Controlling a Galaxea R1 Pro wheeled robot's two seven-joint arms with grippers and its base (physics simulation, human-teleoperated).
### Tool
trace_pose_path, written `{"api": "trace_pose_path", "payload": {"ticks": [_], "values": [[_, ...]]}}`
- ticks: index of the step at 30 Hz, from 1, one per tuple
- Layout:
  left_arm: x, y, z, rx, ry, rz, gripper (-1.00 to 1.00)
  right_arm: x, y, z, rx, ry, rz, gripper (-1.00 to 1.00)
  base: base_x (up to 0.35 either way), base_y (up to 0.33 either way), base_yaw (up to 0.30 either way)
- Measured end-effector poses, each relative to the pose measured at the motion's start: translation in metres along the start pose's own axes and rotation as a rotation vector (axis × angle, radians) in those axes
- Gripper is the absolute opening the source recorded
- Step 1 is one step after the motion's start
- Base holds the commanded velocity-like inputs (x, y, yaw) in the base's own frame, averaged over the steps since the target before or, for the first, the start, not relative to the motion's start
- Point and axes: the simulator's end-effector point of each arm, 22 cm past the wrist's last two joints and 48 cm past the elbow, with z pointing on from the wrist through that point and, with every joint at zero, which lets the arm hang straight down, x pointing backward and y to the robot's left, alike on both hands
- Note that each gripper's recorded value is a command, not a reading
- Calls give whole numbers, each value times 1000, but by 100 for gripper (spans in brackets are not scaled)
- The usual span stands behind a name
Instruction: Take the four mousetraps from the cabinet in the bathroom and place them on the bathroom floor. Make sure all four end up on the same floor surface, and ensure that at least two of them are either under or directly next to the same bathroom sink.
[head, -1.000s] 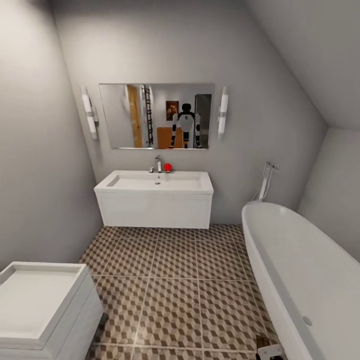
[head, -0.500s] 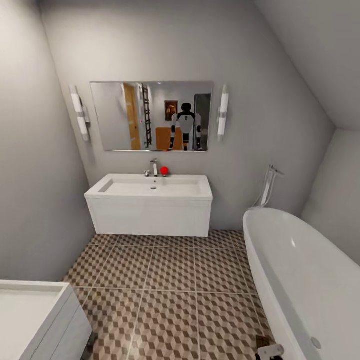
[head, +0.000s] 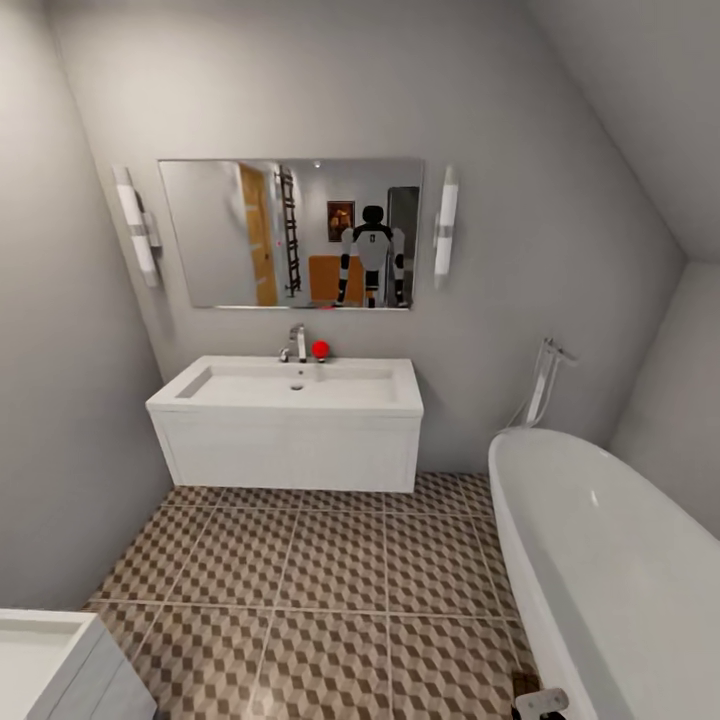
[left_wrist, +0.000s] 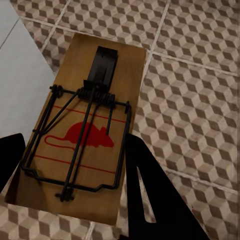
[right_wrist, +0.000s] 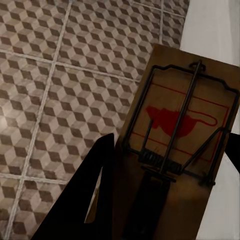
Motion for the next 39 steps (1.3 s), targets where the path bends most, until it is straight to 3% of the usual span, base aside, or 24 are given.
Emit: {"api": "trace_pose_path", "payload": {"ticks": [27, 39], "values": [[0, 1, 0, -1, -1, 0, -100, 0, 0, 0, 0, 0, 1, -100, 326, -85, 0], [-1, 2, 0, -2, -3, 0, -100, 0, 0, 0, 0, 0, 2, -100, 320, 55, 0]]}}
